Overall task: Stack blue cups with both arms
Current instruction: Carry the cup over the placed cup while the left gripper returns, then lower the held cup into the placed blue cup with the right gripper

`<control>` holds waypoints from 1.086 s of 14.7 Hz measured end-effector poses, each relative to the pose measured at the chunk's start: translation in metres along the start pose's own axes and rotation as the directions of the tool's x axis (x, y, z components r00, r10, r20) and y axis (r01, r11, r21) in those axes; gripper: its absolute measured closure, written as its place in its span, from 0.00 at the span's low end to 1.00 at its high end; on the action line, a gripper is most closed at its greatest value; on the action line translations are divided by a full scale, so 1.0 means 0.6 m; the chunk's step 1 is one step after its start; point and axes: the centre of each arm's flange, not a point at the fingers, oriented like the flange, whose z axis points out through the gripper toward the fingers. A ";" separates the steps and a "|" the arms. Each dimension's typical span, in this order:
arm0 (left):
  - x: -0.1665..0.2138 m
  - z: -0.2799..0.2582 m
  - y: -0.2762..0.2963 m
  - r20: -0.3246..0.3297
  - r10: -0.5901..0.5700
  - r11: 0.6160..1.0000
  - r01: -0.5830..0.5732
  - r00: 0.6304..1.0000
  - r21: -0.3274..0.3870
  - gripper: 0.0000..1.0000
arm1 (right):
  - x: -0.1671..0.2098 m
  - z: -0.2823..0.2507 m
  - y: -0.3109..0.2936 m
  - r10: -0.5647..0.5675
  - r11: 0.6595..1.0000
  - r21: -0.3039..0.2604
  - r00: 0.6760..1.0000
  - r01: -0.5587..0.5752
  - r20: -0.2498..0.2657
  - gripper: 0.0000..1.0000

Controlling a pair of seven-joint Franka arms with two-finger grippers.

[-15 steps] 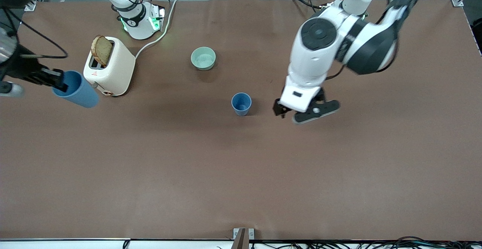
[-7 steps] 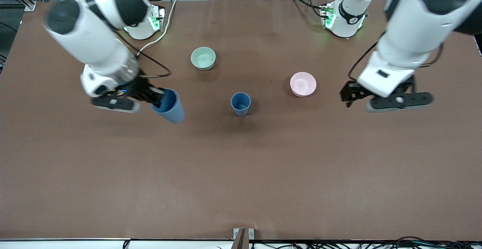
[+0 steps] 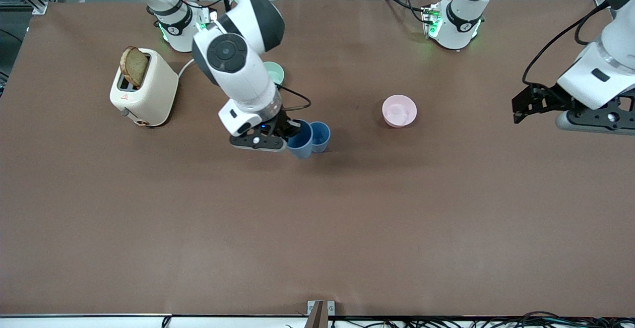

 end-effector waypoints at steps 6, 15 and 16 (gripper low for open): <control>-0.056 -0.008 -0.021 0.032 -0.023 1.000 0.023 0.999 -0.016 0.00 | -0.070 0.062 -0.045 -0.066 0.997 -0.038 0.996 0.068 0.052 0.96; -0.083 -0.022 -0.017 0.036 -0.024 1.000 0.024 0.999 -0.015 0.00 | -0.102 0.126 -0.035 -0.079 0.995 -0.057 0.995 0.083 0.066 0.96; -0.084 -0.023 -0.015 0.036 -0.027 1.000 0.027 0.999 -0.015 0.00 | -0.104 0.128 -0.035 -0.081 0.995 -0.059 0.994 0.085 0.068 0.96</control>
